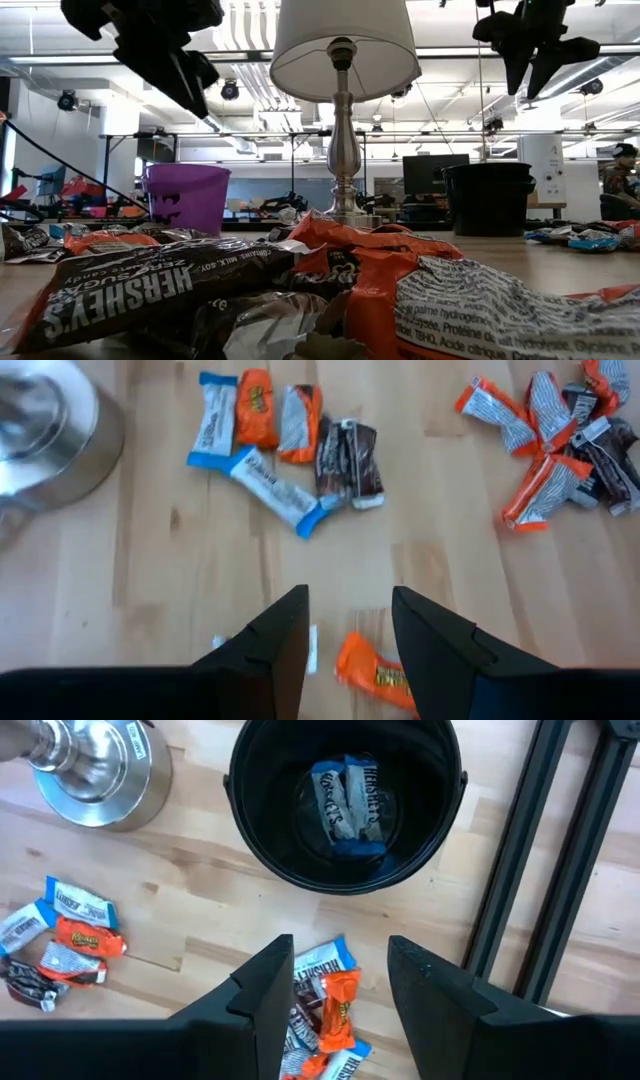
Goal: Sort candy
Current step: Put the black chocolate into the orange bucket
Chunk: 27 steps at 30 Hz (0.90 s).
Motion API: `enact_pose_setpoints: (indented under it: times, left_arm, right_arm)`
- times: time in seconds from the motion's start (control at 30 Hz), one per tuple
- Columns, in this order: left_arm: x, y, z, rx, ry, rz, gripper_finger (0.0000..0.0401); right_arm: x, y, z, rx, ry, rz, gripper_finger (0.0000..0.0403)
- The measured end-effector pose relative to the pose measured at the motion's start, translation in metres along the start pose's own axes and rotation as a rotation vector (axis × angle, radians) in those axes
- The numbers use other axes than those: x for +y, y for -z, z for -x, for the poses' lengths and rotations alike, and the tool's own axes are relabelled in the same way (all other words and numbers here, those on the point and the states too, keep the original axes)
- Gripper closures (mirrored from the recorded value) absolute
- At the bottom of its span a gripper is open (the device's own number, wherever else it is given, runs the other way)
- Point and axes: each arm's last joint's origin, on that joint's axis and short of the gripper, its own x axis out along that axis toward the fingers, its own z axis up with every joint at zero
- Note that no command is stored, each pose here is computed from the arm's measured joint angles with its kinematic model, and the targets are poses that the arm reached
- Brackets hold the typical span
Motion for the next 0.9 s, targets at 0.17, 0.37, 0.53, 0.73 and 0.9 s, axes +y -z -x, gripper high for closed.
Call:
enact_pose_setpoints:
  times: [0.17, 0.37, 0.53, 0.73, 0.9]
  left_arm:
    - [-0.002, -0.009, -0.020, -0.032, 0.002, -0.060, 0.0274]
    - [-0.002, -0.014, -0.049, -0.024, 0.022, -0.055, 0.0274]
    - [-0.003, -0.015, -0.068, -0.014, 0.031, -0.025, 0.0274]
    - [-0.005, -0.014, -0.090, 0.015, 0.032, -0.018, 0.0274]
    - [-0.007, -0.019, -0.109, 0.043, 0.034, -0.035, 0.0274]
  right_arm:
    - [0.000, 0.000, 0.000, -0.005, -0.004, -0.020, 0.0250]
    - [0.000, 0.000, 0.000, -0.005, -0.004, -0.026, 0.0252]
    - [0.000, 0.000, 0.000, -0.006, -0.004, -0.003, 0.0250]
    - [0.000, 0.000, 0.000, -0.006, -0.004, 0.024, 0.0252]
    - [0.000, 0.000, 0.000, -0.006, -0.004, 0.047, 0.0250]
